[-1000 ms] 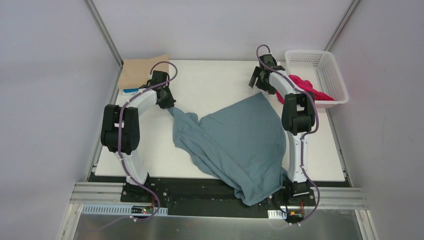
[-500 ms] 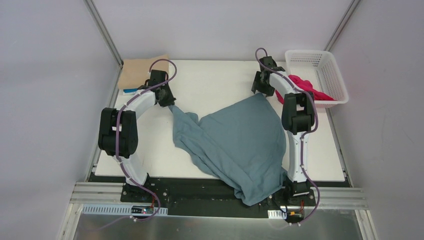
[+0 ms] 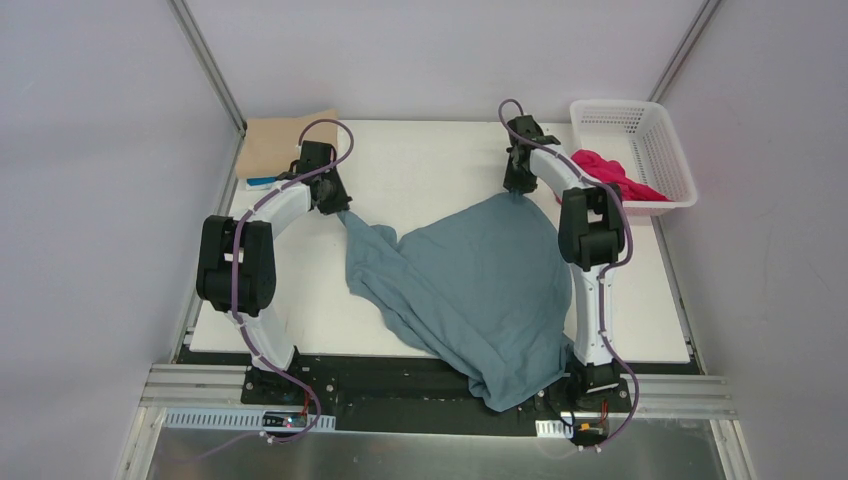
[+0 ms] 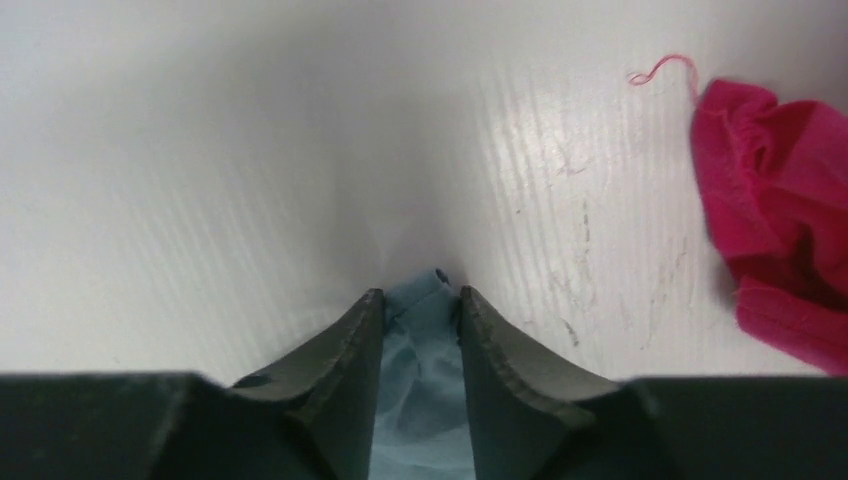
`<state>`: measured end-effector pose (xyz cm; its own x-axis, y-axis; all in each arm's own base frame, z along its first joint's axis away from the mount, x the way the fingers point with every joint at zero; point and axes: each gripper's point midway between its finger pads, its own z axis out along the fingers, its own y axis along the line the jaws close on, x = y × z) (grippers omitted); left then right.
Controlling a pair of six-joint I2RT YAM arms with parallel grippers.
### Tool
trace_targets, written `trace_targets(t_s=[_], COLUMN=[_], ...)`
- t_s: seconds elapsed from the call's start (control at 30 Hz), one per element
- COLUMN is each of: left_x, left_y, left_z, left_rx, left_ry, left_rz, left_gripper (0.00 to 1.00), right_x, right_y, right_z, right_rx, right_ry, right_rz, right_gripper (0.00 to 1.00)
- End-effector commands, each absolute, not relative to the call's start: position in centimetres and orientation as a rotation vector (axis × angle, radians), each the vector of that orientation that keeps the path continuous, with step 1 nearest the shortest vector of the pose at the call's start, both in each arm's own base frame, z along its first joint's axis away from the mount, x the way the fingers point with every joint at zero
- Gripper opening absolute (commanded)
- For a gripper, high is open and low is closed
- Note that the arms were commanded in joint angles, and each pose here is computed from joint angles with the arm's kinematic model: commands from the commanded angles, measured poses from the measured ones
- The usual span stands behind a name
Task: Fold and stack the t-shirts
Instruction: Flatten out the tshirt
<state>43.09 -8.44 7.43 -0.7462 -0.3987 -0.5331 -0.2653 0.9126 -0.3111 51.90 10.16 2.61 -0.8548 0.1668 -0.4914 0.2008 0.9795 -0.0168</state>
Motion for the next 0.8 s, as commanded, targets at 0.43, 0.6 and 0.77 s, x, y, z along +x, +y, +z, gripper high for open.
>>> trace_targets(t_s=[0.43, 0.6, 0.77], left_x=[45.0, 44.4, 42.0], left_y=[-9.3, -8.9, -8.6], left_z=[17.1, 26.1, 35.9], left_rx=[-0.320, -0.191, -0.076], left_ry=[2.232, 2.019, 1.760], left_rz=[-0.360, -0.364, -0.369], left_gripper=[0.00, 0.00, 0.00], right_x=[52.4, 51.1, 47.1], right_y=[9.7, 7.9, 6.6], right_z=[14.0, 24.0, 33.3], right_rx=[0.340, 0.358, 0.357], right_ry=[2.298, 2.044, 1.843], right_rz=[-0.066, -0.027, 0.035], right_gripper=[0.00, 0.00, 0.00])
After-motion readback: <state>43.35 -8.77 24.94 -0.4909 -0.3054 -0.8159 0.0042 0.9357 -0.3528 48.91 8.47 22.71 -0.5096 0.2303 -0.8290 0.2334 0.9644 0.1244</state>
